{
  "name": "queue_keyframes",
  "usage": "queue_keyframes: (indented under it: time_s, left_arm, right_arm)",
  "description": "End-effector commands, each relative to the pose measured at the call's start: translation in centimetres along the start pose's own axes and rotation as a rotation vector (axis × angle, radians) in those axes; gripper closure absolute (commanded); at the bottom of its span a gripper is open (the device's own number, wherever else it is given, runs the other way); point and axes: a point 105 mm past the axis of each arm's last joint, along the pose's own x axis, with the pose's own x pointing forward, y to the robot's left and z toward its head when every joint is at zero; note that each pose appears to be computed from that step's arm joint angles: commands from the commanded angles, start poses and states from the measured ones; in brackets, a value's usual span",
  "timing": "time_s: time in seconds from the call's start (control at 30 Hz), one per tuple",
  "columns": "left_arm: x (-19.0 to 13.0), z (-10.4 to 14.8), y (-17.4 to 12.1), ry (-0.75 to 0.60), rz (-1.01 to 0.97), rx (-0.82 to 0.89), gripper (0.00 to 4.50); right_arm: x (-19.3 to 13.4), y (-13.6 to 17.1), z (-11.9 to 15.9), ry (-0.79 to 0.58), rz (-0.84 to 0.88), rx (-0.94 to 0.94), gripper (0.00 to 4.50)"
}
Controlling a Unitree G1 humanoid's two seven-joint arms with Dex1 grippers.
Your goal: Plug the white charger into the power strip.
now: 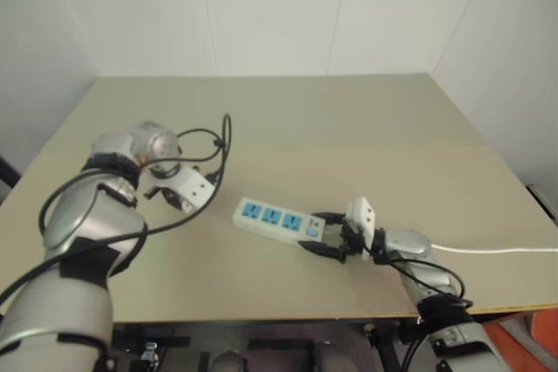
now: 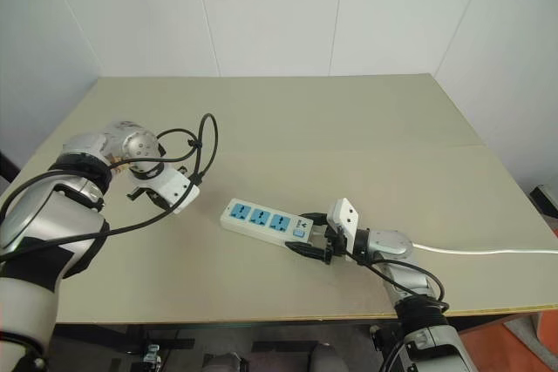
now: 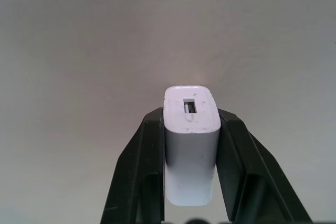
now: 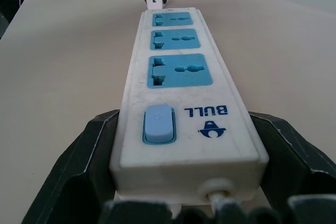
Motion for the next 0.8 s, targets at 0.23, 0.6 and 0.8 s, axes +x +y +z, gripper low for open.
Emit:
queue_keyframes:
  time_s: [0.23, 0.6, 0.8]
  left_arm:
    - [-5.6, 2.5, 2.8, -0.441, 0.230, -0.186, 3.51]
    - [-13.5, 2.4, 3.8, -1.191, 0.719, -0.407, 3.51]
    - [-12.8, 4.1, 2.5, -1.474, 0.731, -0.535, 3.51]
  right_arm:
    - [-0.8, 0.3, -0.5, 0.027, 0.003, 0.006, 1.10]
    - [-0.4, 0.6, 0.1, 0.013, 0.104, 0.006, 1.10]
    - [0.9, 1.0, 0.1, 0.023, 0.168, -0.032, 1.10]
